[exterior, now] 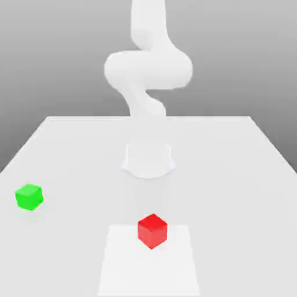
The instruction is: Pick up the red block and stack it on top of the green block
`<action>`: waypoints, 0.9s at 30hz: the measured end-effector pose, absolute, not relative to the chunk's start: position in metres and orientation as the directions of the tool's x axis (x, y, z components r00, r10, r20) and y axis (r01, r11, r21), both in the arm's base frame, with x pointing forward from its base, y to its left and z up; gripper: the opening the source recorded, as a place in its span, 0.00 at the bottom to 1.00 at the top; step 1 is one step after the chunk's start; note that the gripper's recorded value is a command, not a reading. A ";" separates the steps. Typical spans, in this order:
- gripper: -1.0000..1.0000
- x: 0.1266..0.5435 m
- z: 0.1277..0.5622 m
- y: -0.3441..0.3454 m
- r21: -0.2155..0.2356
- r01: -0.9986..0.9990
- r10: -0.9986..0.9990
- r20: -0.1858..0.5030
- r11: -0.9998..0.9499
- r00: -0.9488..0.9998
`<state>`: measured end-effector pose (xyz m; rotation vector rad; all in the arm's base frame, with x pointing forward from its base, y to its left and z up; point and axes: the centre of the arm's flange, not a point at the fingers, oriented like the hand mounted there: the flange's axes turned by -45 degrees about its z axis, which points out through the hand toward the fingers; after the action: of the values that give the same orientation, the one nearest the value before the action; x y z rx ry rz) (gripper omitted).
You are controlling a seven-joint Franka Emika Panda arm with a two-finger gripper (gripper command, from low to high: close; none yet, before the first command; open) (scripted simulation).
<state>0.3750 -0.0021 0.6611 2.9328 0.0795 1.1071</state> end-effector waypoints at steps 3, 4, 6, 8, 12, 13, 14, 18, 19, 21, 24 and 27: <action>0.50 0.406 0.587 -0.002 0.062 0.134 0.145 0.568 -0.989 0.810; 0.50 0.413 0.562 -0.002 0.071 0.165 0.177 0.536 -0.984 0.825; 0.50 0.423 0.512 0.000 0.086 0.229 0.242 0.470 -0.970 0.849; 0.50 0.426 0.462 0.002 0.094 0.295 0.307 0.401 -0.951 0.863; 0.50 0.416 0.361 0.006 0.087 0.435 0.442 0.251 -0.896 0.861; 0.50 0.409 0.336 0.007 0.080 0.471 0.476 0.211 -0.879 0.853; 0.50 0.401 0.310 0.008 0.070 0.507 0.511 0.171 -0.859 0.842; 0.50 0.359 0.215 0.010 0.013 0.634 0.634 0.023 -0.773 0.773; 0.50 0.355 0.201 0.010 0.007 0.645 0.645 0.011 -0.764 0.764; 0.50 0.353 0.180 0.010 0.003 0.652 0.652 0.003 -0.758 0.758; 0.50 0.350 0.153 0.009 0.002 0.652 0.652 0.000 -0.758 0.758; 0.00 0.349 0.147 0.009 0.001 0.652 0.652 0.000 -0.758 0.758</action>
<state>0.3495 0.0093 0.1465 2.9447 1.0921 -0.0002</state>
